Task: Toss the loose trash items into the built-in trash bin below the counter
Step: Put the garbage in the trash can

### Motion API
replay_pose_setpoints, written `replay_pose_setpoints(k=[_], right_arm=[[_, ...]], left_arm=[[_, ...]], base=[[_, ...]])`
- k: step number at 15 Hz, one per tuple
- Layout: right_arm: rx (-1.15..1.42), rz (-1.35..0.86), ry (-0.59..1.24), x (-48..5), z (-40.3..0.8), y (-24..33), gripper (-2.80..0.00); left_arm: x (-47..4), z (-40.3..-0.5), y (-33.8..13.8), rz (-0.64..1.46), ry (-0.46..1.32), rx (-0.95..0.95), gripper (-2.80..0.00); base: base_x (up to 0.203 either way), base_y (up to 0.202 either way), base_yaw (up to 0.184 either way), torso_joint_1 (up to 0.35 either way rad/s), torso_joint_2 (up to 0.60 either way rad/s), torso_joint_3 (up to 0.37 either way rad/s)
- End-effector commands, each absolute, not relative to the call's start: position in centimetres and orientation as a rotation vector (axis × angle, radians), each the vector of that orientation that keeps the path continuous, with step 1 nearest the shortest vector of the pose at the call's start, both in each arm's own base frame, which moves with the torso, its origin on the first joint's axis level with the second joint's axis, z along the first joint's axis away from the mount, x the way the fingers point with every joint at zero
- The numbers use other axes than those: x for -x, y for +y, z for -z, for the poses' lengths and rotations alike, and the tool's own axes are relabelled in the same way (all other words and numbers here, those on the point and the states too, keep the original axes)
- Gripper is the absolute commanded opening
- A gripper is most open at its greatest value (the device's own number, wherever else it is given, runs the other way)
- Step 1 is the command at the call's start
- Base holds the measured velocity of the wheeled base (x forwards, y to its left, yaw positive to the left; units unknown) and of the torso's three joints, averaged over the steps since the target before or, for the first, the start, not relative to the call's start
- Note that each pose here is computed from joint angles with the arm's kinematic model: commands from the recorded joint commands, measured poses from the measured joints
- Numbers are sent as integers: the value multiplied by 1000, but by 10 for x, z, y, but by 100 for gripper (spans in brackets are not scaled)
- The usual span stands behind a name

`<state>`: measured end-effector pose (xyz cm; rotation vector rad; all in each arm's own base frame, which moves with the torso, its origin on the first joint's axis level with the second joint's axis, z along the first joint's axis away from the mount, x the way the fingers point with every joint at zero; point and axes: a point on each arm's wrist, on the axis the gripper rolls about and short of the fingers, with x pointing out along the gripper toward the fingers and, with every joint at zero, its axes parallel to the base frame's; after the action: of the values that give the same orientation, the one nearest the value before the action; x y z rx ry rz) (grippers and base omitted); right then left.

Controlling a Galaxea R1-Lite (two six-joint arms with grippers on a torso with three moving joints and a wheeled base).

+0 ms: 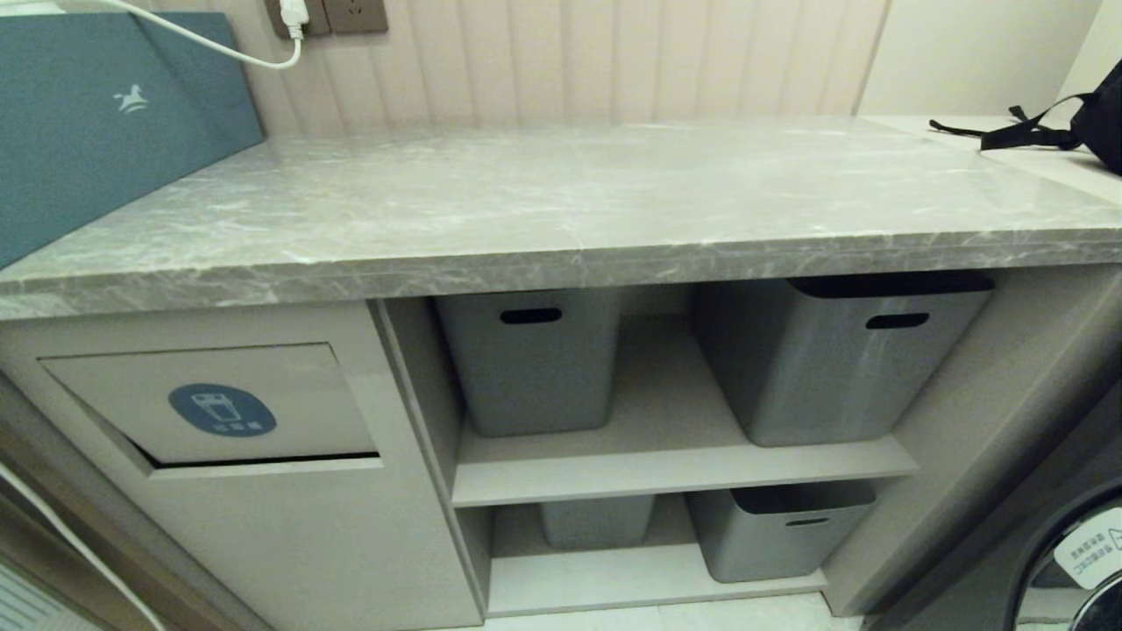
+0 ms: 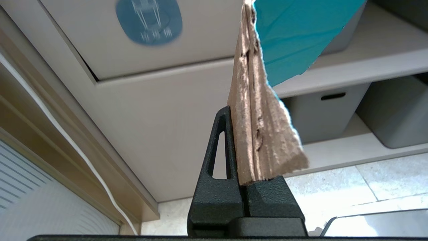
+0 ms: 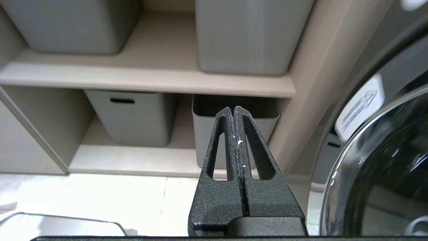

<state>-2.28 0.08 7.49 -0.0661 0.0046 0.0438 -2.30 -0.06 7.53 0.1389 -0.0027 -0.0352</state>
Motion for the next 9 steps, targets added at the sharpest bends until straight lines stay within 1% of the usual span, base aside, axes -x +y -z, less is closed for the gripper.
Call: replay_pose_setpoints(k=[1,4,6,9], right_arm=[[66,-45,3,23,-75,1,-280],[67,-45,3,23,-75,1,-280],[66,-46,2,23,-75,1,-280],[63,-46,3,23,-75,1,-280]], left_arm=[[23,-75,-1,35,-1,-140,-280],[23,-75,-1,35,-1,-140,-280],[23,-75,-1,35,-1,-140,-280],[23,-75,-1,35,-1,-140,-280]], base=[[0,0,0,-142,458,306],[0,0,0,-120,415,296],[0,0,0,-39,150,96],[0,0,0,-5,42,37]])
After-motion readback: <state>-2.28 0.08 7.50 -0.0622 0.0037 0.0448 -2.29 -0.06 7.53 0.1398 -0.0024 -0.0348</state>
